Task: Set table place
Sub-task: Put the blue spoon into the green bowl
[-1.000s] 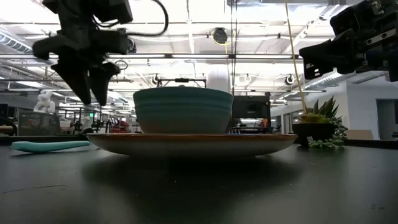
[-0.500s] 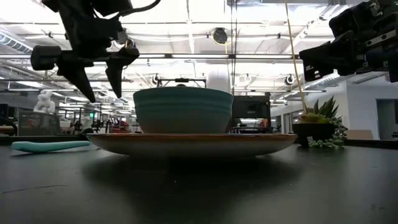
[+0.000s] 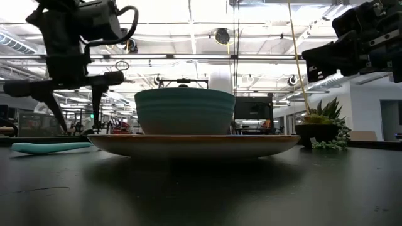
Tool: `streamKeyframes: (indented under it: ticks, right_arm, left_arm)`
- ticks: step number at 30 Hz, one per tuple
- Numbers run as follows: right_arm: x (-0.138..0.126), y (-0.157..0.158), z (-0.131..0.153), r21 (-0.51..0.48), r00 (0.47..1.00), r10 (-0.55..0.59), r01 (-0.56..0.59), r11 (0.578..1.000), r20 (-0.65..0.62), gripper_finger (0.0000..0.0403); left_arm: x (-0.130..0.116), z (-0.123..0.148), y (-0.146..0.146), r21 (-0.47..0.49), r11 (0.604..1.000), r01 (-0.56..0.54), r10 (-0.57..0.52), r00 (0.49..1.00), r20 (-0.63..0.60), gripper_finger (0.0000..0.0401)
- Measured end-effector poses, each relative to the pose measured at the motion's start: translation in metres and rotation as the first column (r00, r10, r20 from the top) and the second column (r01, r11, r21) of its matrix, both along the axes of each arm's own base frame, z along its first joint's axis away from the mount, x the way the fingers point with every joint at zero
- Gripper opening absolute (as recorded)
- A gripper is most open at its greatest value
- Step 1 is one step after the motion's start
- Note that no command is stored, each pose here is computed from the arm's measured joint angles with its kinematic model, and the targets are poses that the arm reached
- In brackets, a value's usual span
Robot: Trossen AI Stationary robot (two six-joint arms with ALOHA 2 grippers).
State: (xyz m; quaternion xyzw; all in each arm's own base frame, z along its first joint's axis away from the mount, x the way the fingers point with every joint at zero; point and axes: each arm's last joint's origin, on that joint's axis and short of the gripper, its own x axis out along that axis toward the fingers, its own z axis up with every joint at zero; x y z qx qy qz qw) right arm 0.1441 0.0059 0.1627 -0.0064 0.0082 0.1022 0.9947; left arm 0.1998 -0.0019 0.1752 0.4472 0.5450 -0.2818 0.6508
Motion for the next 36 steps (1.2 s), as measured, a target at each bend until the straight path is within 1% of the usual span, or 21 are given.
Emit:
streamKeyframes:
  ticks: [3, 9, 13, 15, 19, 23, 27, 32, 34, 36]
  right_arm:
    - [0.000, -0.001, 0.000, 0.000, 1.000, -0.024, 0.024, 1.000, 0.004, 0.0000]
    - [0.000, -0.002, 0.000, -0.001, 0.998, -0.060, 0.060, 0.998, 0.003, 0.0000]
    - [0.000, -0.002, 0.000, 0.005, 0.997, -0.077, 0.077, 0.997, 0.002, 0.0000]
    - [0.000, -0.002, 0.000, 0.005, 0.997, -0.077, 0.077, 0.997, 0.002, 0.0000]
    - [0.000, -0.002, 0.000, 0.004, 0.997, -0.077, 0.077, 0.997, 0.002, 0.0000]
    - [0.000, -0.002, 0.000, 0.004, 0.997, -0.078, 0.078, 0.997, 0.002, 0.0000]
    - [0.000, -0.002, 0.000, 0.004, 0.997, -0.078, 0.078, 0.997, 0.003, 0.0000]
    - [0.000, -0.002, 0.000, 0.003, 0.997, -0.078, 0.078, 0.997, 0.004, 0.0000]
    - [0.000, -0.002, 0.001, 0.004, 0.997, -0.078, 0.078, 0.997, 0.011, 0.0000]
    - [0.000, -0.002, 0.001, 0.004, 0.997, -0.078, 0.078, 0.997, 0.011, 0.0000]
  left_arm:
    - [0.001, -0.002, 0.000, 0.041, 0.999, 0.032, -0.032, 0.999, 0.016, 0.0243]
    - [0.008, 0.000, -0.006, 0.066, 0.992, 0.108, -0.114, 0.989, 0.091, 0.0243]
    - [0.008, 0.000, -0.011, 0.090, 0.977, 0.191, -0.198, 0.977, 0.075, 0.0243]
    - [0.007, 0.000, -0.012, 0.119, 0.968, 0.220, -0.229, 0.971, 0.064, 0.0243]
    - [0.007, 0.000, -0.013, 0.185, 0.937, 0.296, -0.306, 0.952, 0.026, 0.0243]
    - [0.007, 0.000, -0.013, 0.200, 0.915, 0.350, -0.359, 0.933, 0.009, 0.0243]
    - [0.008, 0.000, -0.014, 0.176, 0.914, 0.367, -0.377, 0.926, 0.030, 0.0243]
    - [0.016, 0.003, -0.020, 0.064, 0.937, 0.345, -0.351, 0.922, 0.164, 0.0243]
    - [0.018, 0.004, -0.022, 0.043, 0.935, 0.353, -0.354, 0.915, 0.192, 0.0243]
    - [0.017, 0.004, -0.023, 0.030, 0.931, 0.365, -0.363, 0.911, 0.196, 0.0243]
